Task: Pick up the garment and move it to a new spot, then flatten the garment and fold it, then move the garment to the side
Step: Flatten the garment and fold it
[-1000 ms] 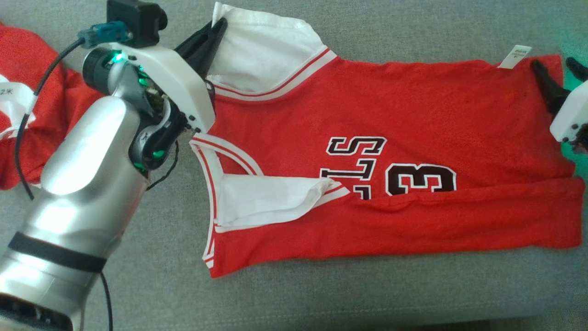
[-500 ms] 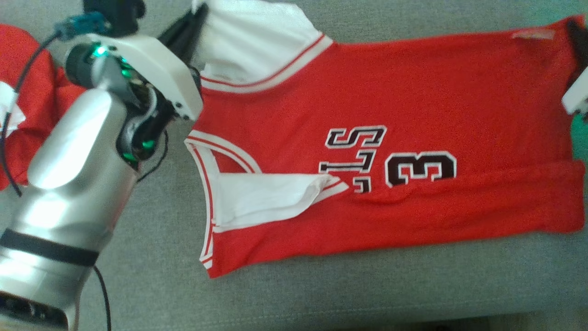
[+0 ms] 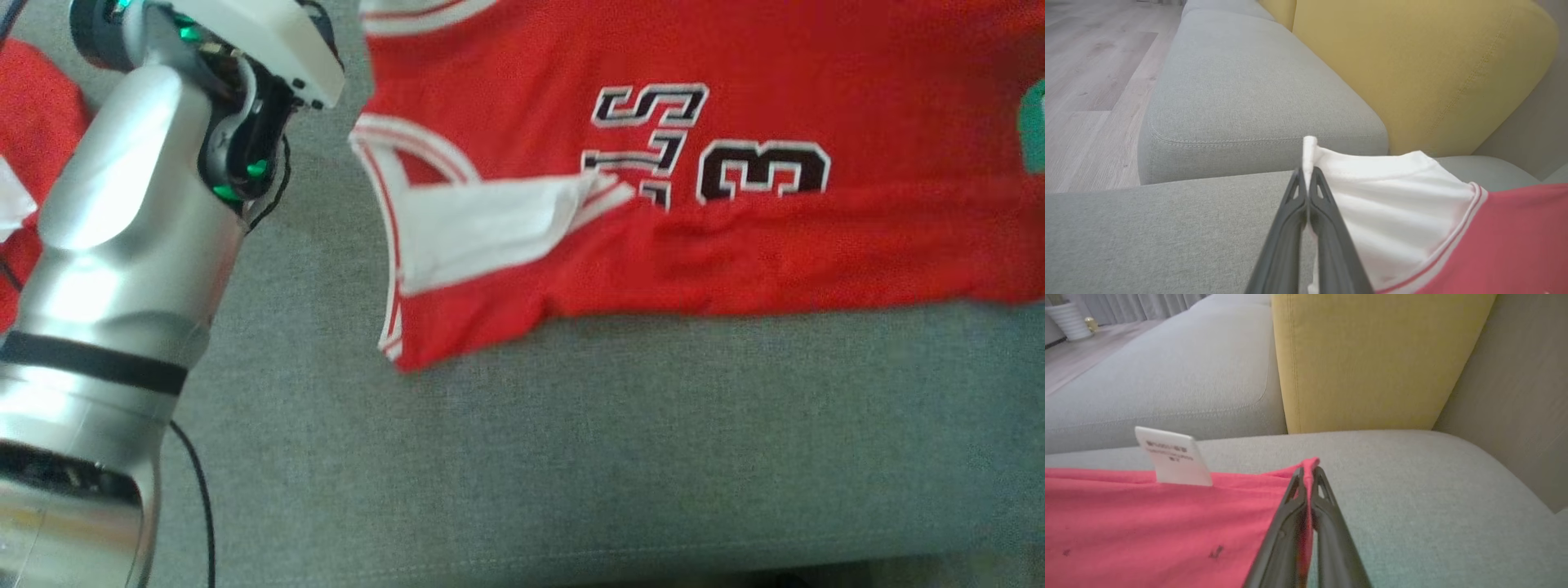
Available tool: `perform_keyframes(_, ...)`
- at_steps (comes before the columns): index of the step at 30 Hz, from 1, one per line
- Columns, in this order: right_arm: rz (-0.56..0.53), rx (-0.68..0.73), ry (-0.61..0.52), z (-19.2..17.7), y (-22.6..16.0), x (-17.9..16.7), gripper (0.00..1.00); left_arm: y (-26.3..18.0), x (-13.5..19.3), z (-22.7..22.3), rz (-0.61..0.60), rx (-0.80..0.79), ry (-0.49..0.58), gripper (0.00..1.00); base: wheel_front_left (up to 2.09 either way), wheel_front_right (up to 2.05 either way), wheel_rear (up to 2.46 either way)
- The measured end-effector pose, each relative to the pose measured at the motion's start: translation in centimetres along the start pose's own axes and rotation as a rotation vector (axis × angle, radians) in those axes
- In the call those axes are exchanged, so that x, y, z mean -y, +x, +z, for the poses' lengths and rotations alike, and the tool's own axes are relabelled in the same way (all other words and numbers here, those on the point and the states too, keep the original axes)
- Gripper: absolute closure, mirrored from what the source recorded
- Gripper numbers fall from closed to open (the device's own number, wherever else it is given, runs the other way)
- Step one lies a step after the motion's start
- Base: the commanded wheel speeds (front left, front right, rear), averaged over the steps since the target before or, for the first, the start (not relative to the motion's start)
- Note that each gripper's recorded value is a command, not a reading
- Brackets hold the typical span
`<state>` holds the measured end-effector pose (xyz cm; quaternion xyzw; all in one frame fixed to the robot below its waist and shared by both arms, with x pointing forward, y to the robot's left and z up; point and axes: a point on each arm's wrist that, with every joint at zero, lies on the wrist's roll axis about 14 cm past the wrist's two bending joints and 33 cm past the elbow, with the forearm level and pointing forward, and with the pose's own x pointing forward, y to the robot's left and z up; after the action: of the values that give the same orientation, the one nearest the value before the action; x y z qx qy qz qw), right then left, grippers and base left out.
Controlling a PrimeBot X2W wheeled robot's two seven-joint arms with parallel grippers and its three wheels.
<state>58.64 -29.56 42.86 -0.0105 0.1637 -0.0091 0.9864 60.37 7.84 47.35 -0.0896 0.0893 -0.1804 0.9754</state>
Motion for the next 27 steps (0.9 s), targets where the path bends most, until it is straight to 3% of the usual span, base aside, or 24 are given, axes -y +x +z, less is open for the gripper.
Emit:
perform_keyframes(12,0.002,0.046,0.035,0.9,-1.4,-0.8,1.00,-1.9,0.9,0.9,-0.041,0.035,0.031,1.00,0.00,0.00,0.00)
perform_keyframes(27,0.054,-0.137,0.012,-2.8,-7.9,-0.4,1.00,-10.3,4.5,-0.7,-0.151,-0.039,0.095,1.00,0.00,0.00,0.00)
